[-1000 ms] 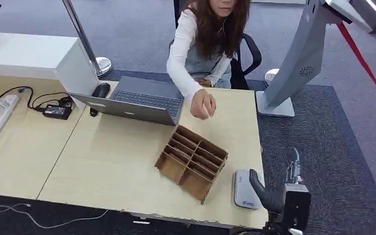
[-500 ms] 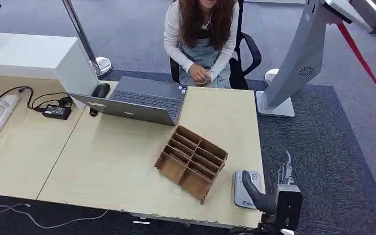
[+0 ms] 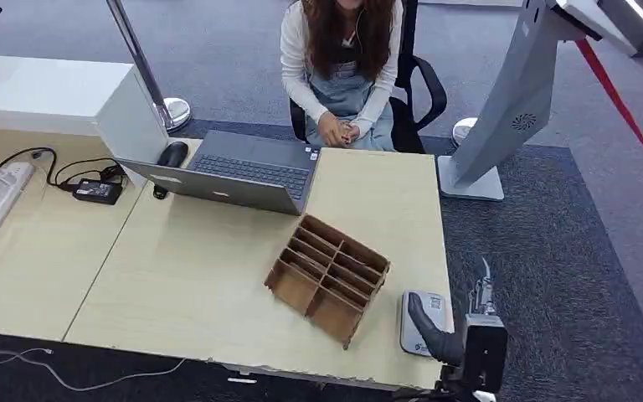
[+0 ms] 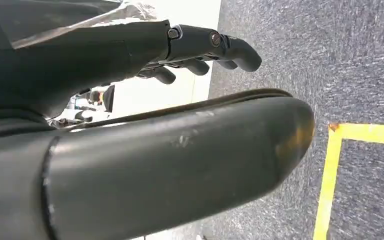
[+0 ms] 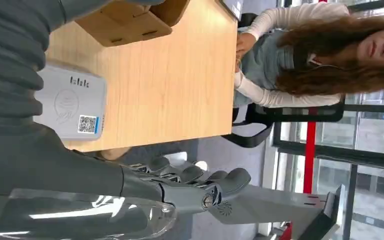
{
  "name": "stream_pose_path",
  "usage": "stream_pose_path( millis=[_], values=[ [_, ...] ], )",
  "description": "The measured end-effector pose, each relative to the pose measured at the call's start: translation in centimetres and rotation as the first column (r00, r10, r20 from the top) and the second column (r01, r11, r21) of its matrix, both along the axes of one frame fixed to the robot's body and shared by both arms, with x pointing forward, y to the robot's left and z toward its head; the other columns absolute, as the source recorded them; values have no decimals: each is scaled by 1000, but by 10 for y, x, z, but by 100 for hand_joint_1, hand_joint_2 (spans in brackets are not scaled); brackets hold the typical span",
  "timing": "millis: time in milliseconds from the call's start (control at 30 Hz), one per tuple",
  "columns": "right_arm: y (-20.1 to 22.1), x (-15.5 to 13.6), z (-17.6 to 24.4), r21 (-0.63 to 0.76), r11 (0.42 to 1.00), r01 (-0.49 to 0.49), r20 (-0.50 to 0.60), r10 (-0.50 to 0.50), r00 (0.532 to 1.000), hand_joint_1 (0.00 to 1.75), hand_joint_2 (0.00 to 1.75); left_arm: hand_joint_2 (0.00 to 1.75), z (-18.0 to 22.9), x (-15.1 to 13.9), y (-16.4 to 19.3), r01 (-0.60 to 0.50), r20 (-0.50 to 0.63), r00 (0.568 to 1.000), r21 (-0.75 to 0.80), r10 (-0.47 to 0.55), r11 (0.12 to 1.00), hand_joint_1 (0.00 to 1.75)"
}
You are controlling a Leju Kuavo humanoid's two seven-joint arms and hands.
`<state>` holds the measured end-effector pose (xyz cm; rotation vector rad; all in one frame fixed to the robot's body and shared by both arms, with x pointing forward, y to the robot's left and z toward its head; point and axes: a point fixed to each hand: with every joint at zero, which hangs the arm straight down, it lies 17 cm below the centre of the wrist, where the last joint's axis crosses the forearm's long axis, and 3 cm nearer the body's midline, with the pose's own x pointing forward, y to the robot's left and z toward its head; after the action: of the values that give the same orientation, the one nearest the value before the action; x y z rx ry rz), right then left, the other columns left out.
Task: Pass the card to the sensor for recognition and then transmit it.
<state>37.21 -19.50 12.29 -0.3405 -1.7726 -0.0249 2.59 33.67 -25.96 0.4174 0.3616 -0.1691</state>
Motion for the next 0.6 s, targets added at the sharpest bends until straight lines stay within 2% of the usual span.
stream_pose_path(
  millis=[600],
  values=[
    [0,-2,-6,4,1000,-2,-10,2,1000,0,175,0,-1,0,-2,4,-3,1000,-14,-4,1000,0]
  ],
)
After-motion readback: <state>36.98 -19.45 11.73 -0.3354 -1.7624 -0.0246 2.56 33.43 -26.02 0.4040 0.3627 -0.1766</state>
